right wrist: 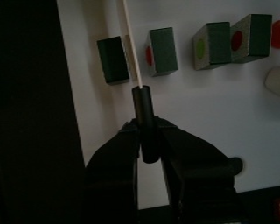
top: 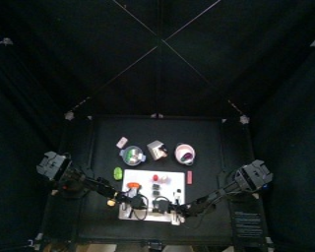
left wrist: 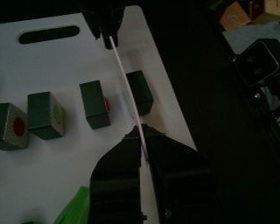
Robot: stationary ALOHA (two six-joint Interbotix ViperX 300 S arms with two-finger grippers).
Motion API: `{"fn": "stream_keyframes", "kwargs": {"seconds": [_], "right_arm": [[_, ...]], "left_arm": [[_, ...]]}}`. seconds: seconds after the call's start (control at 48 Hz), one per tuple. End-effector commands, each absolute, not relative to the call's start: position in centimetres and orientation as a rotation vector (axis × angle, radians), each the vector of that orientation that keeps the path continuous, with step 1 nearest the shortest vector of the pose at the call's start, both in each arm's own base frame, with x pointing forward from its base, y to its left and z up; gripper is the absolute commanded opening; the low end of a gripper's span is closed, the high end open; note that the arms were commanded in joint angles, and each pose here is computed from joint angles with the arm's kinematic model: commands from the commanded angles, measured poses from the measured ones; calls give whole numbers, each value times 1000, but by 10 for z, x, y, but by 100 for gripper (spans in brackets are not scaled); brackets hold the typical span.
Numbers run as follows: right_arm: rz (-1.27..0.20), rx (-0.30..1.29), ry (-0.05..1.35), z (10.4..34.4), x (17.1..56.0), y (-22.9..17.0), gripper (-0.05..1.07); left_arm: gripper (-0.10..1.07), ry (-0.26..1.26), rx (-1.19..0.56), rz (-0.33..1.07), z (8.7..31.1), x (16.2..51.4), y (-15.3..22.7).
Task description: Let go of cleaver
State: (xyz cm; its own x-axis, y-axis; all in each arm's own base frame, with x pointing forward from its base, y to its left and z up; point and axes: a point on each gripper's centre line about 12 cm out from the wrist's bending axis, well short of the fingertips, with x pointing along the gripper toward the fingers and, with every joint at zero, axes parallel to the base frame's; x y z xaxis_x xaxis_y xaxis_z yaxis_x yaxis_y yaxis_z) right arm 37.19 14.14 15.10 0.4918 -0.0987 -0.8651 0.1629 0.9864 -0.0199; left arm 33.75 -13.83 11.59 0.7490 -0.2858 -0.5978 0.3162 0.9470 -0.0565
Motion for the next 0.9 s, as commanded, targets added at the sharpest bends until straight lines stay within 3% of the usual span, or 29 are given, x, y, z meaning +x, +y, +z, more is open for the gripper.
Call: {"fn": "stream_keyframes", "kwargs": {"seconds": [0.0,0.208,0.542,0.875], "right_arm": [[-174,78,1028,165,370,137,43],[-174,80,1022,169,368,136,43],[-169,76,1012,178,359,134,43],[-172,150,987,204,335,124,42]], "left_arm": [[41,606,61,-369,127,335,-151],[47,540,39,-359,135,338,-149],[75,433,11,-336,148,340,-140],[76,284,-21,-262,169,338,-109]]}}
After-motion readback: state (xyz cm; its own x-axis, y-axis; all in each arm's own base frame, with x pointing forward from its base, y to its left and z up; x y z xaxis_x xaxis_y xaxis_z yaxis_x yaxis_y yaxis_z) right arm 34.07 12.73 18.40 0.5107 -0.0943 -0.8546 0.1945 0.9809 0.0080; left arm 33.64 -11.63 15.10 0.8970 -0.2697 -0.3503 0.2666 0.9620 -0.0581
